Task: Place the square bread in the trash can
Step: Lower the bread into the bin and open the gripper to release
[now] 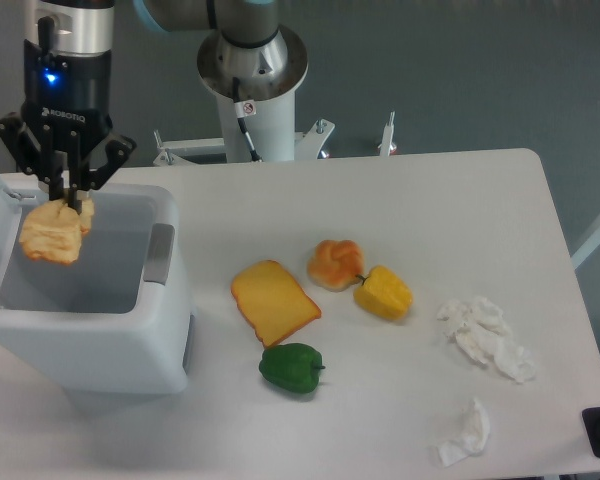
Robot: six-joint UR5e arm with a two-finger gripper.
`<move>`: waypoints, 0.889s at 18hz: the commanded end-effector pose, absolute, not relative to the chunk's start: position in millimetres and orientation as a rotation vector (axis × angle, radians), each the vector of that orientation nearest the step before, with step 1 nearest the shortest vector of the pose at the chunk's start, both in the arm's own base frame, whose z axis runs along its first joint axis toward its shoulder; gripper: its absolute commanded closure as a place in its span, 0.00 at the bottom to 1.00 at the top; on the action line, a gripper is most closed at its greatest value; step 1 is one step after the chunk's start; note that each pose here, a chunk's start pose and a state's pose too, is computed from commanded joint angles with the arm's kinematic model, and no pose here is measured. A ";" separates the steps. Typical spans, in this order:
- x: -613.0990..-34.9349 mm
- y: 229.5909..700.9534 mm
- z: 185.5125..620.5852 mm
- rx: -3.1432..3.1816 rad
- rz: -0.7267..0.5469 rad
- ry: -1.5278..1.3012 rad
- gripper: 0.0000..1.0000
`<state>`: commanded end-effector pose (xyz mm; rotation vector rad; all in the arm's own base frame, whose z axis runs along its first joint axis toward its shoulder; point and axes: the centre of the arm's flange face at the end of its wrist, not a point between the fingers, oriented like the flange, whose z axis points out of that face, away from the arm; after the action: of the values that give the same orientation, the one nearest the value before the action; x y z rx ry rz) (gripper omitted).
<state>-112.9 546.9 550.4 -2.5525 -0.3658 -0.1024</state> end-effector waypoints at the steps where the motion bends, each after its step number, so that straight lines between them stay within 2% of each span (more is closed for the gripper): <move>1: -112.9 546.9 550.4 -2.553 -0.102 -0.364 0.69; 2: -112.9 546.9 550.4 -2.553 -0.101 -0.362 0.65; 4: -113.0 546.8 550.4 -2.555 -0.096 -0.351 0.33; 5: -112.7 547.6 550.4 -2.552 -0.091 -0.342 0.08; 6: -113.3 547.0 551.4 -2.551 -0.085 -0.331 0.00; 16: -112.9 548.3 550.0 -2.553 -0.085 -0.317 0.00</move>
<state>-112.9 548.3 550.0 -2.5530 -0.3174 -0.0850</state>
